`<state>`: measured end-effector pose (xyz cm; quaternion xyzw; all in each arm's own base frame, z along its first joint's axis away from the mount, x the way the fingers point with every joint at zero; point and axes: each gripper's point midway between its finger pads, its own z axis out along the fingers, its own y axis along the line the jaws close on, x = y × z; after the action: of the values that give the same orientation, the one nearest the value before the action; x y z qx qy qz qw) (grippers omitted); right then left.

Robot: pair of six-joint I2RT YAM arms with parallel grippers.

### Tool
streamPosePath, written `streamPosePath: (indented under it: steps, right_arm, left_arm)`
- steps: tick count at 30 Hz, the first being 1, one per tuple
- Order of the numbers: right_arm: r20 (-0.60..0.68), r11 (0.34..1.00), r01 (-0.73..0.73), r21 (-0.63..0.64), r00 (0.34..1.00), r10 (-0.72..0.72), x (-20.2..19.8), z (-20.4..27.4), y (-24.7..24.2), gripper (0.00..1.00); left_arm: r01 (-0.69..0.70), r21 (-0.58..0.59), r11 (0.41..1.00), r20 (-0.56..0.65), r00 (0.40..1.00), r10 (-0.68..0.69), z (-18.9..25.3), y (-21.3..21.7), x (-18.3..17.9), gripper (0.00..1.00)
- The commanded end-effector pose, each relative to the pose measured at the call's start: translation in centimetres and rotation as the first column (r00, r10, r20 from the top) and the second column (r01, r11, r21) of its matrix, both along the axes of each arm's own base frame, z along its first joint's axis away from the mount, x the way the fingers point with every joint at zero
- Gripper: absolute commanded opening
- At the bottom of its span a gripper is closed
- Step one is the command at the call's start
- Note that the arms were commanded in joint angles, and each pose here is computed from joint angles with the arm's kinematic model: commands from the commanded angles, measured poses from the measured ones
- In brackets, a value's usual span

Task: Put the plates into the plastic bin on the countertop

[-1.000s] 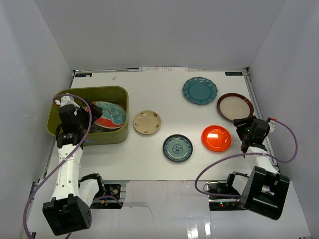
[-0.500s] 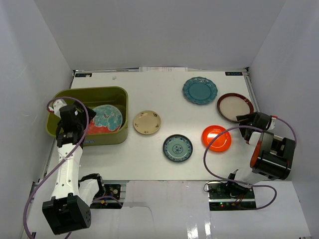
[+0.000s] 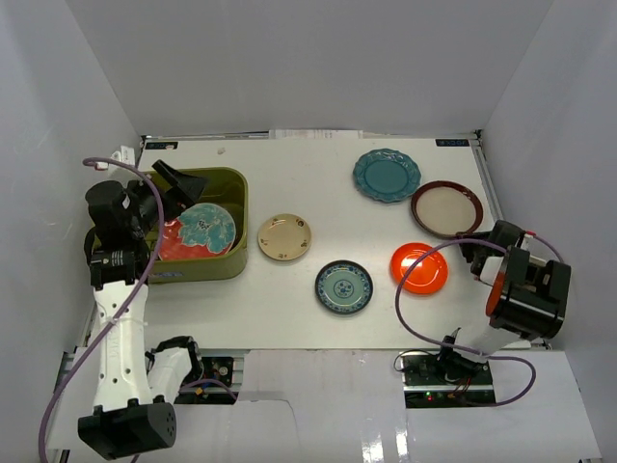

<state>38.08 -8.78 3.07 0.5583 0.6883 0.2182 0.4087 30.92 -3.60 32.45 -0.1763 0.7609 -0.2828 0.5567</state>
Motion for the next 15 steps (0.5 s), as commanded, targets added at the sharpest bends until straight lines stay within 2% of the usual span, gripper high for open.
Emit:
streamPosePath:
  steps: [1,2,3,6,10,11,13,14,15]
  right_arm:
    - [0.318,1.000,-0.005,-0.010,0.948,0.008,0.8,9.5,1.0,0.08]
    - [0.341,1.000,-0.008,-0.009,0.940,0.010,0.1,10.2,1.4,0.08]
    - [0.406,1.000,-0.012,-0.029,0.914,0.023,-0.5,12.9,1.8,0.08]
    - [0.496,0.997,-0.025,-0.072,0.866,0.058,-2.9,16.9,3.1,0.08]
    - [0.559,0.987,-0.054,-0.151,0.819,0.130,-5.8,20.3,5.4,0.08]
    - [0.567,0.983,-0.081,-0.163,0.808,0.160,-6.1,20.8,6.2,0.08]
    - [0.579,0.961,-0.215,-0.174,0.767,0.277,-6.6,21.6,9.4,0.08]
    - [0.589,0.947,-0.266,-0.182,0.741,0.322,-6.8,22.0,10.8,0.08]
    - [0.597,0.928,-0.313,-0.201,0.712,0.369,-7.2,22.5,11.9,0.08]
  left_arm:
    - [0.247,-0.059,0.967,0.114,0.964,-0.239,4.1,-4.5,-2.5,0.98]
    - [0.322,-0.075,0.944,0.135,0.941,-0.310,4.7,-5.8,-3.3,0.98]
    - [0.355,-0.095,0.930,0.166,0.927,-0.337,5.8,-6.5,-3.6,0.98]
    - [0.448,-0.101,0.888,0.198,0.884,-0.424,7.1,-8.9,-4.3,0.98]
    - [0.567,-0.100,0.818,0.187,0.818,-0.544,7.1,-13.6,-5.4,0.98]
    - [0.612,-0.103,0.784,0.180,0.787,-0.591,6.9,-15.4,-6.2,0.98]
    - [0.608,-0.106,0.787,0.149,0.792,-0.592,5.7,-16.7,-5.5,0.98]
    - [0.633,-0.095,0.768,0.136,0.773,-0.620,5.2,-18.1,-6.0,0.98]
    - [0.618,-0.093,0.780,0.118,0.785,-0.608,4.4,-18.5,-5.5,0.98]
